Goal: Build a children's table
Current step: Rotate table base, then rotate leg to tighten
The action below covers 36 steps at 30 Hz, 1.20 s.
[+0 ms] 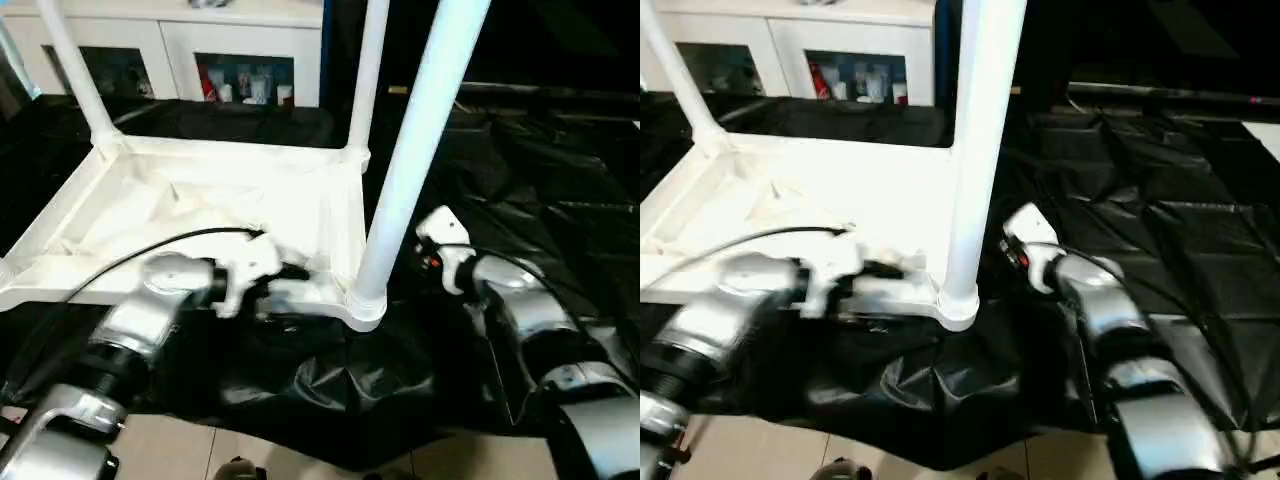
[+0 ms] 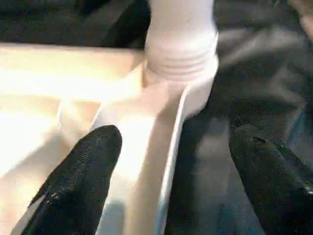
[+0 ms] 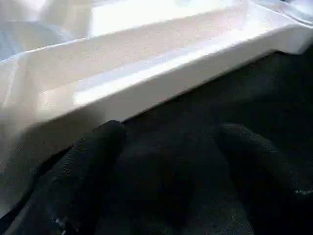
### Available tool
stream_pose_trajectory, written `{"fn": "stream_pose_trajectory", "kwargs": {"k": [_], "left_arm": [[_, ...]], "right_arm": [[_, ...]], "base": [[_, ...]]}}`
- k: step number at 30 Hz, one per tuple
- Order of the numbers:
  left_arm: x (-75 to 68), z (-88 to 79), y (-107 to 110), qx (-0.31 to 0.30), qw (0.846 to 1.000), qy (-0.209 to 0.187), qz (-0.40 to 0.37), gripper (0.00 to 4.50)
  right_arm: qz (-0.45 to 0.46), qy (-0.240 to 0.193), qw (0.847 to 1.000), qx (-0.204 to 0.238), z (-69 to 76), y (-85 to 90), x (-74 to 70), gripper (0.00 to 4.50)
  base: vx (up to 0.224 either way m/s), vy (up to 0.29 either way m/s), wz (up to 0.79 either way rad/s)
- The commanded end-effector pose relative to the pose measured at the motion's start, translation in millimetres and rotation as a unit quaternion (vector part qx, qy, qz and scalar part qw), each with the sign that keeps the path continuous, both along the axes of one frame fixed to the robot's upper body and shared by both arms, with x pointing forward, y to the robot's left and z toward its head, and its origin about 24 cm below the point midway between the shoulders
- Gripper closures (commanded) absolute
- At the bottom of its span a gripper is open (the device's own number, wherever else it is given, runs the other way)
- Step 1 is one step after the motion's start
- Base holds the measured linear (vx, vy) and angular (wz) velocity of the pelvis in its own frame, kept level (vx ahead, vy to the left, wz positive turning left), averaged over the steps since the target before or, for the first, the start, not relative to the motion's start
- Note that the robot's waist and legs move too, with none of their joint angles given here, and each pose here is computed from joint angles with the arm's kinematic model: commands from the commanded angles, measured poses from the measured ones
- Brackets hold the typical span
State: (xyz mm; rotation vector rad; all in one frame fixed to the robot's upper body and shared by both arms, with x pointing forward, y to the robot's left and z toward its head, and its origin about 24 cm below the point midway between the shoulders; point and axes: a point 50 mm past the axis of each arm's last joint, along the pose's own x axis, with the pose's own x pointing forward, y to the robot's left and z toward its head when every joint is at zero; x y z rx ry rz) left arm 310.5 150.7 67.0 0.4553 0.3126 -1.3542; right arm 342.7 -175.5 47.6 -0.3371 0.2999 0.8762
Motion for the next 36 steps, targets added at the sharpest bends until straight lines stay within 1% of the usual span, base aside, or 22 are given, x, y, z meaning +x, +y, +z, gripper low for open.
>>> {"fn": "stream_pose_trajectory", "kwargs": {"k": [1,4,5,7,9,12,15,17,22,23,24,25,26,27,36], "left_arm": [[4.5,3.5,-1.0,0.021,1.000,-0.011,-0.019,0.91],[8.7,4.2,-0.6,0.027,0.999,-0.005,-0.023,1.19],[9.0,4.3,-0.7,0.027,0.999,-0.005,-0.024,1.19],[11.3,5.8,-1.7,0.025,0.999,-0.008,-0.028,1.48],[14.4,6.4,-2.1,0.030,0.999,-0.011,-0.038,1.61],[16.4,6.3,-2.1,0.038,0.998,-0.011,-0.046,1.74],[17.7,4.7,-4.3,0.043,0.997,-0.002,-0.056,2.03],[17.9,3.8,-5.3,0.043,0.997,0.004,-0.061,2.20],[17.9,1.5,-4.6,0.053,0.996,0.013,-0.074,2.60],[18.1,1.2,-4.2,0.054,0.996,0.015,-0.075,2.77],[18.7,0.6,-3.1,0.055,0.995,0.015,-0.076,2.77],[18.8,0.4,-2.8,0.056,0.995,0.015,-0.076,2.92],[18.9,0.1,-2.5,0.056,0.995,0.015,-0.076,2.92],[19.3,-0.8,-1.2,0.057,0.995,0.015,-0.074,3.09],[19.5,-2.7,1.0,0.058,0.995,0.019,-0.076,3.80]], "right_arm": [[0.063,-0.004,0.998,-0.005,12.2,1.4,-5.6,0.86],[0.117,0.009,0.993,-0.013,17.5,-0.3,-15.9,0.86],[0.120,0.010,0.993,-0.013,17.7,-0.5,-16.5,0.86],[0.139,0.018,0.990,-0.017,19.1,-1.9,-20.8,0.86],[0.155,0.029,0.987,-0.024,20.2,-4.5,-25.2,0.86],[0.164,0.042,0.985,-0.032,20.4,-7.7,-29.2,0.86],[0.175,0.062,0.982,-0.037,20.2,-11.5,-35.6,0.86],[0.178,0.068,0.981,-0.037,20.7,-12.4,-38.3,0.86],[0.183,0.079,0.979,-0.041,21.7,-14.9,-42.6,0.86],[0.184,0.081,0.979,-0.041,22.0,-15.3,-43.3,0.86],[0.183,0.084,0.979,-0.043,22.3,-15.9,-44.5,0.86],[0.183,0.085,0.979,-0.043,22.2,-15.9,-44.7,0.86],[0.182,0.086,0.979,-0.044,22.1,-16.0,-45.0,0.86],[0.182,0.088,0.978,-0.044,22.1,-14.8,-46.0,0.86],[0.183,0.092,0.978,-0.043,21.2,-13.3,-46.9,0.86]], "base": [[0.000,0.000,0.00],[0.000,0.000,0.00],[0.000,0.000,0.00],[0.000,0.000,0.00],[0.000,0.000,0.00],[0.000,0.000,0.00],[0.000,0.000,0.00],[0.000,0.000,0.00],[0.000,0.000,0.00],[0.000,0.000,0.00],[0.000,0.000,0.00],[0.000,0.000,0.00],[0.000,0.000,0.00],[0.000,0.000,0.00],[0.000,0.000,0.00]]}}
